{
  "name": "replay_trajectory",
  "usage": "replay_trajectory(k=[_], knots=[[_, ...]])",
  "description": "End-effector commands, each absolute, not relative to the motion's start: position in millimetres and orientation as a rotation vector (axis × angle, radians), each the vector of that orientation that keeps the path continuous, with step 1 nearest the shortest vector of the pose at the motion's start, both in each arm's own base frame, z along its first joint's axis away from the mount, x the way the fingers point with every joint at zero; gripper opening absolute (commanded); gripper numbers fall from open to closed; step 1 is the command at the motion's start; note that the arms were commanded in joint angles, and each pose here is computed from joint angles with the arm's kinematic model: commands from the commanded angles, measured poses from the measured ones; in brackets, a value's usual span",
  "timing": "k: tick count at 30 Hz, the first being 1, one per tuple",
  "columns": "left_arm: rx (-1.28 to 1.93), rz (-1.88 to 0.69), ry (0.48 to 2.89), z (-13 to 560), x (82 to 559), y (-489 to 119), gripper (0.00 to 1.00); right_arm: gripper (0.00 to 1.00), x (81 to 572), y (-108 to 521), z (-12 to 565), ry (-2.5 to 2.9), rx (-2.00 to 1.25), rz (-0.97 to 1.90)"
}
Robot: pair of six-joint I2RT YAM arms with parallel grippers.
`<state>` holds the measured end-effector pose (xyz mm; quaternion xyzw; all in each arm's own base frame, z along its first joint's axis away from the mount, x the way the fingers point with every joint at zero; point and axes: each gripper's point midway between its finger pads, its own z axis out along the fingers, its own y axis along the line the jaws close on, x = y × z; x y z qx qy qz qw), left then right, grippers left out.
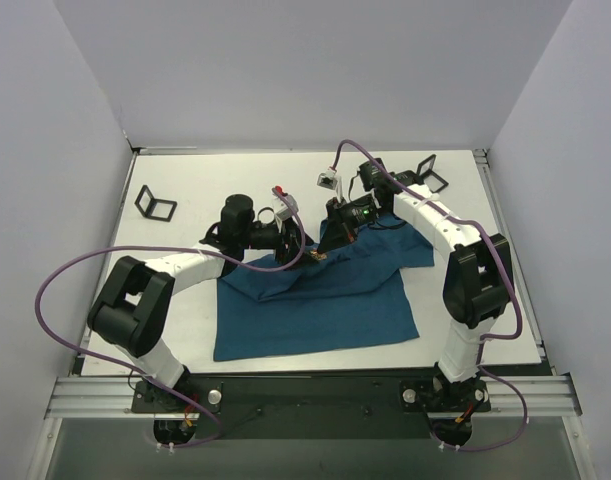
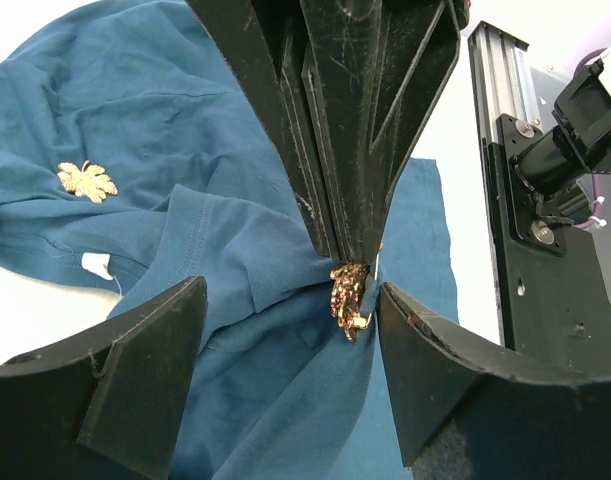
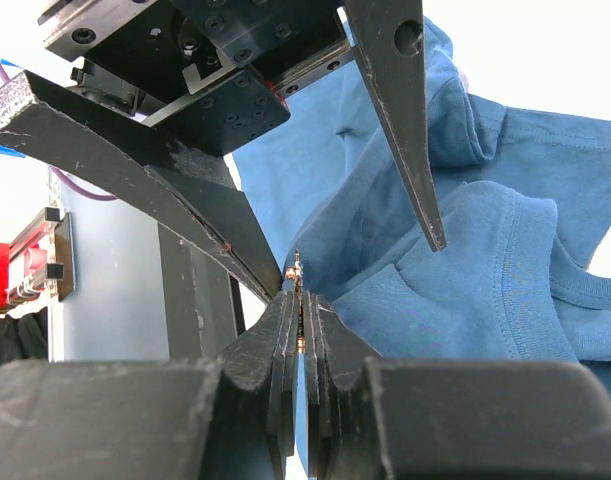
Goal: Remove the brooch from the garment
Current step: Open the brooch over the flattened clothing.
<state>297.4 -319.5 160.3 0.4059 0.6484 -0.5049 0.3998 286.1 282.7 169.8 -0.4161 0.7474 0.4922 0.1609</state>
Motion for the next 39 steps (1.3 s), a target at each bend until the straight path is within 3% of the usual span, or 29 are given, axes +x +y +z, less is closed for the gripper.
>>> replay_trajectory(k=[1,26,39], knots=[[1.045,-1.278,1.585,174.4,300.8,-321.3,0.78,0.00,277.6,285.8,203.6,2.018,-1.218,1.469],[1.043,-1.342,1.565,176.0,295.2,-323.7,0.53,0.00,275.2,288.9,198.4,2.031,-1.234,1.462],[1.033,-1.338,1.580,173.8,297.5,-324.6,0.47,0.00,272.7,291.5,196.9,2.033,-1.256,1.445]])
